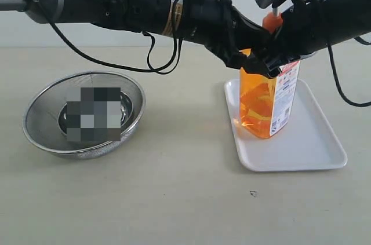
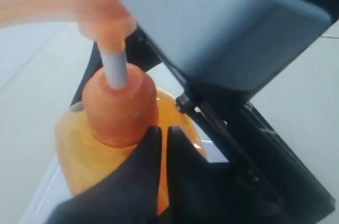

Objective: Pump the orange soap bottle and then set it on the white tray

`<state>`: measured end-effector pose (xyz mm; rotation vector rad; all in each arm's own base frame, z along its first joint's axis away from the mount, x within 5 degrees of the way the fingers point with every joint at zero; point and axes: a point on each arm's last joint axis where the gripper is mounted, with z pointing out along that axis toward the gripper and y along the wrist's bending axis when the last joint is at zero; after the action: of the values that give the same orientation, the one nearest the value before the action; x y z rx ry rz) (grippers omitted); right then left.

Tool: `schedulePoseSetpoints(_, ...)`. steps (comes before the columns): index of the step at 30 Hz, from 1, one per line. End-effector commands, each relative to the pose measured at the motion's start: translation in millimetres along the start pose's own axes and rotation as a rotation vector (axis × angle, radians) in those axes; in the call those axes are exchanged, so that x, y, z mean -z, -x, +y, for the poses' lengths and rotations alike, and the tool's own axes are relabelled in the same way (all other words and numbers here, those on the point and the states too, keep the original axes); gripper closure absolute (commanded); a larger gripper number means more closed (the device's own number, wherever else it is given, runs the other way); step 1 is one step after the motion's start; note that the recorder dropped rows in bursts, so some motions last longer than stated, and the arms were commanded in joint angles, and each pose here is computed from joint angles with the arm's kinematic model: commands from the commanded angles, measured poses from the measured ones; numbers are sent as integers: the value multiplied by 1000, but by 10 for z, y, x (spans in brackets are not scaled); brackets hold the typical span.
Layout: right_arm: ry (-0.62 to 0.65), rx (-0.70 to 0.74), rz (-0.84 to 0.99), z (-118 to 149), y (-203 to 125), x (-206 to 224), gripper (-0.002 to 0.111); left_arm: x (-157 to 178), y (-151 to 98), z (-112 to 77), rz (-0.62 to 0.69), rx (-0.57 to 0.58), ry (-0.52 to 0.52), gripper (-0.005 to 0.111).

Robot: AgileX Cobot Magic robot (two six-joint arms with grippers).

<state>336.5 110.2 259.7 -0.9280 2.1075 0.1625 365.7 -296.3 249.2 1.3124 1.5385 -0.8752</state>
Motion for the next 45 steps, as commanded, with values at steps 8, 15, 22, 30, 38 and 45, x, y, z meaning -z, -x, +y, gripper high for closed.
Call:
schedulePoseSetpoints(8,-128,-40,-70,-170,103,111,60,304,143,121,3,-36,44,102)
schedulePoseSetpoints(15,-109,-54,-59,-153,92,109,60,555,165,273,-18,46,76,102)
schedulePoseSetpoints(22,-105,-63,-57,-149,90,108,60,729,37,422,-11,145,110,102)
schedulePoseSetpoints(30,-94,-74,-49,-140,83,107,60,884,-432,472,63,260,140,102)
schedulePoseSetpoints(38,-94,-126,-50,-140,82,107,37,1084,-552,453,83,287,175,102)
schedulePoseSetpoints(45,-94,-144,-47,-141,78,107,36,1178,-488,390,84,253,201,102)
